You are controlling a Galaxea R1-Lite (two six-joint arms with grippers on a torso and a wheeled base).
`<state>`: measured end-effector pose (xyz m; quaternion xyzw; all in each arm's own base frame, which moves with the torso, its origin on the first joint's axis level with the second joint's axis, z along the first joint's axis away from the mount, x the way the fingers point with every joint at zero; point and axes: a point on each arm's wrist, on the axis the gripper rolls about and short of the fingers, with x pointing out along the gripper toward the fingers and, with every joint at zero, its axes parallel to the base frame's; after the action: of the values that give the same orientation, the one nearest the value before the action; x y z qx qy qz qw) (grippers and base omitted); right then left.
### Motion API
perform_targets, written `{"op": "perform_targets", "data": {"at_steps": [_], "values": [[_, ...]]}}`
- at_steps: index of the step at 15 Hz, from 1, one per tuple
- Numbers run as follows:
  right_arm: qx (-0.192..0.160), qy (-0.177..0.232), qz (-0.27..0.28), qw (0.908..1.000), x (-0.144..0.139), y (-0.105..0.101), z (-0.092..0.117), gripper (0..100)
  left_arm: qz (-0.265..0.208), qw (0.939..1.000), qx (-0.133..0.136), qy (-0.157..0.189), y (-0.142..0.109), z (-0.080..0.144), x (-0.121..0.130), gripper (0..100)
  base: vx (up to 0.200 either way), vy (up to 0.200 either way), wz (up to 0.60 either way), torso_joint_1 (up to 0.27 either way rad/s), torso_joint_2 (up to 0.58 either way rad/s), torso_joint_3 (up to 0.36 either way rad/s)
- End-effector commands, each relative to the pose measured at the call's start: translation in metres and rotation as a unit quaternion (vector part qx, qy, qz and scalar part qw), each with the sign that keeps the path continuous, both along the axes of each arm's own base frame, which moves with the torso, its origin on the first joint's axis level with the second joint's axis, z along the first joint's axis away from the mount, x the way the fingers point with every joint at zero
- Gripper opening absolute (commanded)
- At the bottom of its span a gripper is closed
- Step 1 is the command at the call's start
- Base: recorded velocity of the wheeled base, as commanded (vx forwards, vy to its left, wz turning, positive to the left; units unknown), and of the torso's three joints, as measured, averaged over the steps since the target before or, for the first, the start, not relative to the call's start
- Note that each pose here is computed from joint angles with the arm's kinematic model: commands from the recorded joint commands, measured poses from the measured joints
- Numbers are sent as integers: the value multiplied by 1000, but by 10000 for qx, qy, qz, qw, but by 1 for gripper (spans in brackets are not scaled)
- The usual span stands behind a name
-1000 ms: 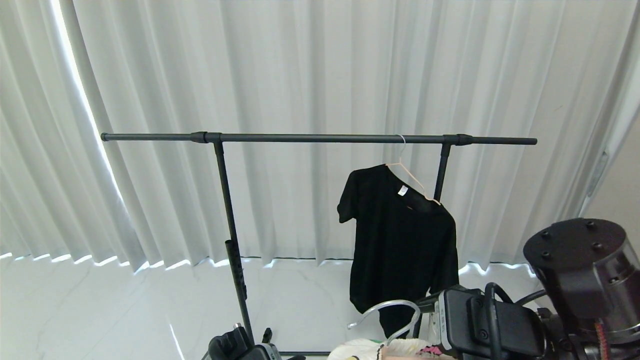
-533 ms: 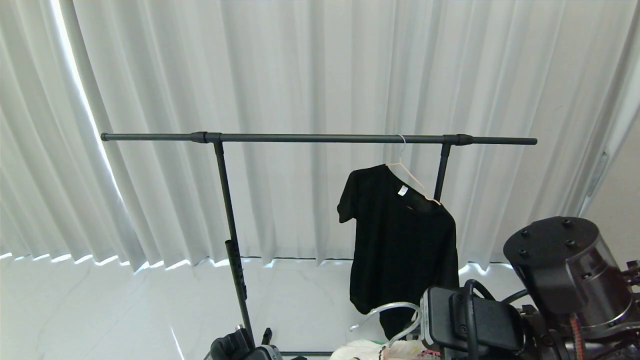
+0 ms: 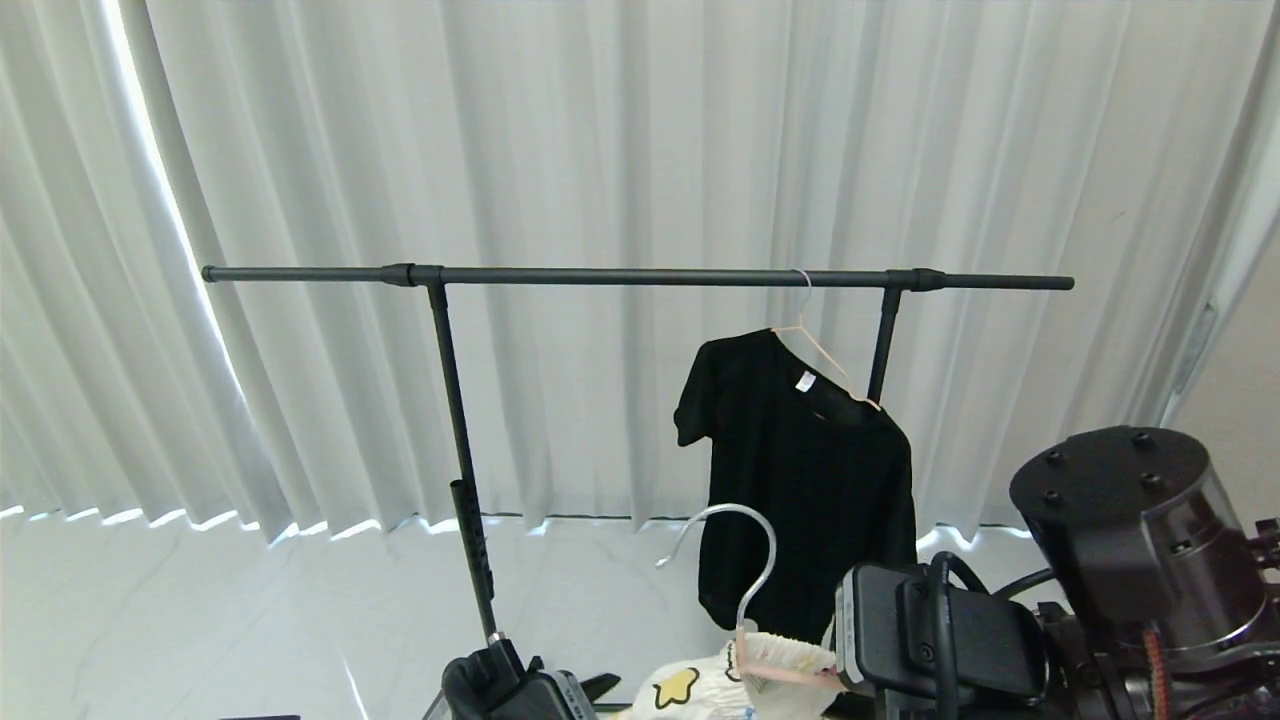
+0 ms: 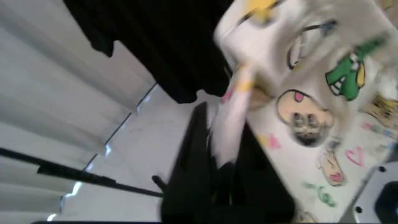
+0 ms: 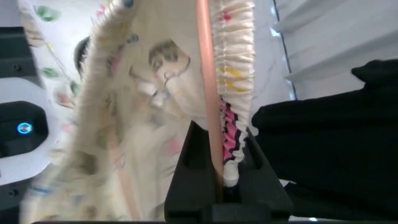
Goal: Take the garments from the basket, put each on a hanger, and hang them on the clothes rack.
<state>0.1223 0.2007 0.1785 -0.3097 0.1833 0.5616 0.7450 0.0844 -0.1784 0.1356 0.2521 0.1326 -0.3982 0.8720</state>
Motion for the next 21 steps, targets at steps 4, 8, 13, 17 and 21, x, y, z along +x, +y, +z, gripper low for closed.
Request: {"op": "perform_targets", "data": {"at_steps": [4, 8, 13, 17, 21], "values": [[268, -650, 167, 9974, -4, -16, 17, 0, 585, 9981, -140, -149, 0, -2, 20, 100, 0, 0, 0, 0, 0, 0], [369, -1044, -190, 9937, 0, -46, 20, 0, 1122, 9931, -229, -235, 16, -1, 33, 100, 0, 0, 0, 0, 0, 0], [341, -1077, -838, 9901, -1, -83, 13, 0, 1198, 9924, -151, -220, 30, -6, 28, 100, 0, 0, 0, 0, 0, 0], [599, -1115, -470, 9908, -11, -88, 18, 0, 1435, 9888, 398, 128, 51, -35, 22, 100, 0, 0, 0, 0, 0, 0], [595, -1330, 28, 9893, -14, -86, 20, 0, 1728, 9841, 299, 268, 53, -37, 31, 100, 0, 0, 0, 0, 0, 0]]}}
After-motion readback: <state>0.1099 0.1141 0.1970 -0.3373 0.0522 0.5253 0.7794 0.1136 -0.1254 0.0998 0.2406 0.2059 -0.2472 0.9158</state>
